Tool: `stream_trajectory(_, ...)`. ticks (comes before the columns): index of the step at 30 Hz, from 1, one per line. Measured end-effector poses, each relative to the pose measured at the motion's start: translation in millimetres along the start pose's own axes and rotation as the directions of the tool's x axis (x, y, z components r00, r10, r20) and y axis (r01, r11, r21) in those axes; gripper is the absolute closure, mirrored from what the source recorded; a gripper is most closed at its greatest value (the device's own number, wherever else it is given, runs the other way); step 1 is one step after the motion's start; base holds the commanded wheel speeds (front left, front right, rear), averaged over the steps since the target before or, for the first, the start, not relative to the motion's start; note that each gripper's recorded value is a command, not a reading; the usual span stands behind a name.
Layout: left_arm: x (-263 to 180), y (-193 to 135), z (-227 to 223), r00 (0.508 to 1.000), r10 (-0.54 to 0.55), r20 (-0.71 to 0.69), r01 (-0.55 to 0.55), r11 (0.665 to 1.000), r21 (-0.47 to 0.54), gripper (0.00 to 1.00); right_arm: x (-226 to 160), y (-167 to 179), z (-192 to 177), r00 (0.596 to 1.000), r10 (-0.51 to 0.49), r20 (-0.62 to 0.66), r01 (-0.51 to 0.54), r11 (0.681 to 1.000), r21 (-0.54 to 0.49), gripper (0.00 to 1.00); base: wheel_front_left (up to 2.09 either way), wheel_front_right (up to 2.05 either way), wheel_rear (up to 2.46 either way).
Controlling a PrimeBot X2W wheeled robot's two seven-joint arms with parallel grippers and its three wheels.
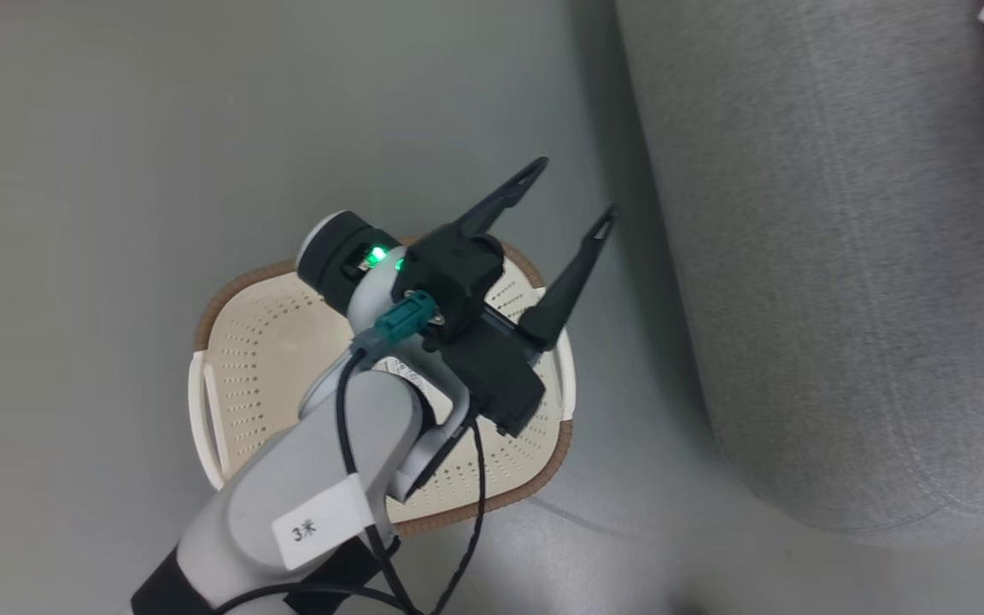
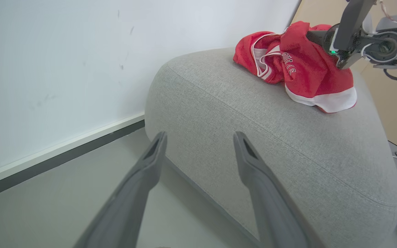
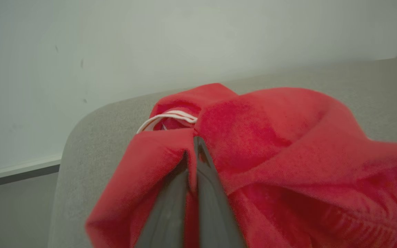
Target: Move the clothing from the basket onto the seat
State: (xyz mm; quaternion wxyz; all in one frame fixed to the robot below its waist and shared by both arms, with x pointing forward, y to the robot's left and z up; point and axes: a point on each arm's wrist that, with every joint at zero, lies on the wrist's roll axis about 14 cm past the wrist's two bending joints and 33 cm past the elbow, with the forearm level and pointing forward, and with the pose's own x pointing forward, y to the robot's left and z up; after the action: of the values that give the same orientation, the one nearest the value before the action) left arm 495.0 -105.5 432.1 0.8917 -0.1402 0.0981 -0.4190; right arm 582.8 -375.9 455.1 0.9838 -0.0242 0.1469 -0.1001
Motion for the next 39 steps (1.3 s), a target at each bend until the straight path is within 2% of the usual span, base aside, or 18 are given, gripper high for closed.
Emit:
stream_trajectory(4,-8.8,24.3,-13.3,0.998,0.056,-0.023,-0.056,0.998,0.002,0.00,8.1,20.6,-49.2,0.988,0.025,-0.150,-0.027,1.000,-0.009,1.00,0.00,0.00,0.00)
stream_trajectory(6,-11.2,30.9,-15.3,0.997,0.073,-0.023,-0.073,0.997,0.004,0.00,6.5,21.1,-65.7,0.978,0.017,-0.208,-0.019,1.000,-0.008,0.94,0.00,0.00,0.00)
stream_trajectory(9,-12.4,34.3,-12.3,0.996,0.085,-0.013,-0.085,0.996,0.010,0.00,2.7,15.2,-68.9,0.972,-0.002,-0.235,0.001,1.000,-0.006,0.85,0.00,0.00,0.00)
stream_trajectory(10,-12.7,34.3,-10.6,0.996,0.087,-0.009,-0.087,0.996,0.014,0.00,1.4,13.3,-67.4,0.971,-0.008,-0.239,0.006,1.000,-0.006,0.61,0.00,0.00,0.00)
stream_trajectory(11,-12.6,32.5,-6.7,0.996,0.085,-0.001,-0.085,0.996,0.023,0.00,-1.5,9.6,-60.5,0.973,-0.017,-0.231,0.016,1.000,-0.005,0.00,0.00,0.00,0.00)
stream_trajectory(20,-18.3,21.7,12.0,0.996,0.084,0.039,-0.086,0.996,0.035,0.00,-23.9,0.9,-28.6,0.983,-0.027,-0.180,0.023,1.000,-0.021,0.00,0.00,0.00,0.00)
stream_trajectory(31,-39.5,6.1,32.9,0.992,0.103,0.075,-0.108,0.993,0.055,0.00,-72.8,-13.8,-10.8,0.983,-0.027,-0.182,0.013,0.997,-0.077,0.00,0.00,0.00,0.00)
stream_trajectory(39,-56.9,-19.3,54.0,0.987,0.105,0.122,-0.112,0.992,0.050,0.00,-118.1,-19.0,15.9,1.000,0.012,-0.022,-0.013,0.999,-0.045,0.00,0.00,0.00,0.00)
